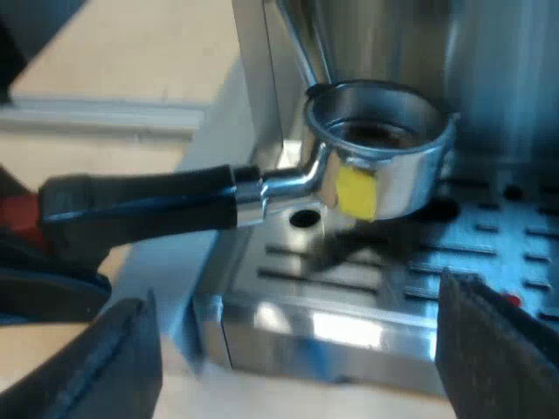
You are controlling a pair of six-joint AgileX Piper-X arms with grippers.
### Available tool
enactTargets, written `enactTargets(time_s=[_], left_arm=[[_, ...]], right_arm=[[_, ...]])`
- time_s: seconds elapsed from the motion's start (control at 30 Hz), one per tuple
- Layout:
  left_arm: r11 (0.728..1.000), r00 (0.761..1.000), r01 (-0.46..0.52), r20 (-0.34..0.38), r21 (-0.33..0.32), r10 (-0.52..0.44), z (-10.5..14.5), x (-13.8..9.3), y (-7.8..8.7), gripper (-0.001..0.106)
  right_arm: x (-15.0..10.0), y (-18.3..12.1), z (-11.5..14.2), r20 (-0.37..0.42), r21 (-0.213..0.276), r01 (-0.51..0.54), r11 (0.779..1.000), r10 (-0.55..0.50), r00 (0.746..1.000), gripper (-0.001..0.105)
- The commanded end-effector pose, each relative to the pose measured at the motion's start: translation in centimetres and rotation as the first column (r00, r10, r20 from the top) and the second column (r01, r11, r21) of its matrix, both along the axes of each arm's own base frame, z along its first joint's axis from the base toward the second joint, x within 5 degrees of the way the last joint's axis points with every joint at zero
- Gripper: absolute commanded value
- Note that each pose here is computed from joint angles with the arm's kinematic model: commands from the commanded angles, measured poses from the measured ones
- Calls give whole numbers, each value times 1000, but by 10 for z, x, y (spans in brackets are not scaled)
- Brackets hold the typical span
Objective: Put the handle in the coffee machine
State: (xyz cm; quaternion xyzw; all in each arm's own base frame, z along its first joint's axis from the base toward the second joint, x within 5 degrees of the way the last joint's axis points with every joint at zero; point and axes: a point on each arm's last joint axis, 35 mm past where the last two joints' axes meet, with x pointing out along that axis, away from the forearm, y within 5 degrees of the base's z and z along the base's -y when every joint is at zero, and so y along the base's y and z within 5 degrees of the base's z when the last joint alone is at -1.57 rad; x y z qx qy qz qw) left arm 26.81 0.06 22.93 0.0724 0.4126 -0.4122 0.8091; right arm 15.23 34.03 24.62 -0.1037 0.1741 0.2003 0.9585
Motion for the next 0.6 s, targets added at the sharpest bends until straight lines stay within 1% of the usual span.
enactTargets(time_s=[0.03, 0.07, 0.13, 0.2, 0.23, 0.27, 0.3, 0.33, 0.37, 0.43, 0.47, 0.5, 0.6], left_arm=[[999, 998, 30, 52, -35, -29, 7, 6, 1, 0], [999, 998, 39, 54, -32, -37, 7, 8, 1, 0], [999, 998, 41, 56, -33, -39, 8, 9, 2, 0], [997, 996, 55, 66, -54, -51, 10, 14, 1, 0], [997, 996, 55, 67, -54, -52, 11, 15, 1, 0], [997, 996, 58, 74, -54, -54, 12, 18, 2, 0], [997, 996, 58, 74, -54, -54, 12, 18, 2, 0], [996, 996, 61, 75, -59, -56, 12, 20, 2, 0], [995, 995, 66, 79, -70, -60, 14, 23, 2, 0], [994, 995, 72, 77, -81, -66, 13, 28, 2, 0], [993, 995, 77, 76, -93, -70, 14, 29, 2, 0], [990, 994, 84, 78, -111, -75, 14, 30, 1, 0], [988, 993, 91, 87, -125, -80, 16, 33, 1, 0]], right_arm=[[2, 4, 2, 32, 33, 10, 999, -11, 999, 67], [3, 6, 0, 41, 38, 21, 999, -23, 999, 67], [4, 9, -5, 63, 21, 30, 999, -31, 998, 67], [7, 14, -11, 102, 10, 45, 999, -46, 994, 67], [8, 16, -10, 119, 23, 51, 998, -53, 991, 67], [9, 17, -13, 135, 18, 63, 998, -65, 989, 67], [10, 19, -13, 147, 29, 70, 997, -73, 986, 67], [11, 20, -15, 162, 25, 87, 996, -90, 983, 67], [13, 23, -21, 207, 26, 139, 990, -141, 968, 67], [14, 24, -23, 217, 25, 155, 988, -156, 963, 67], [16, 27, -29, 229, 37, 184, 982, -188, 955, 67], [16, 28, -33, 230, 41, 185, 982, -190, 954, 67], [17, 30, -38, 234, 45, 194, 980, -199, 952, 67]])
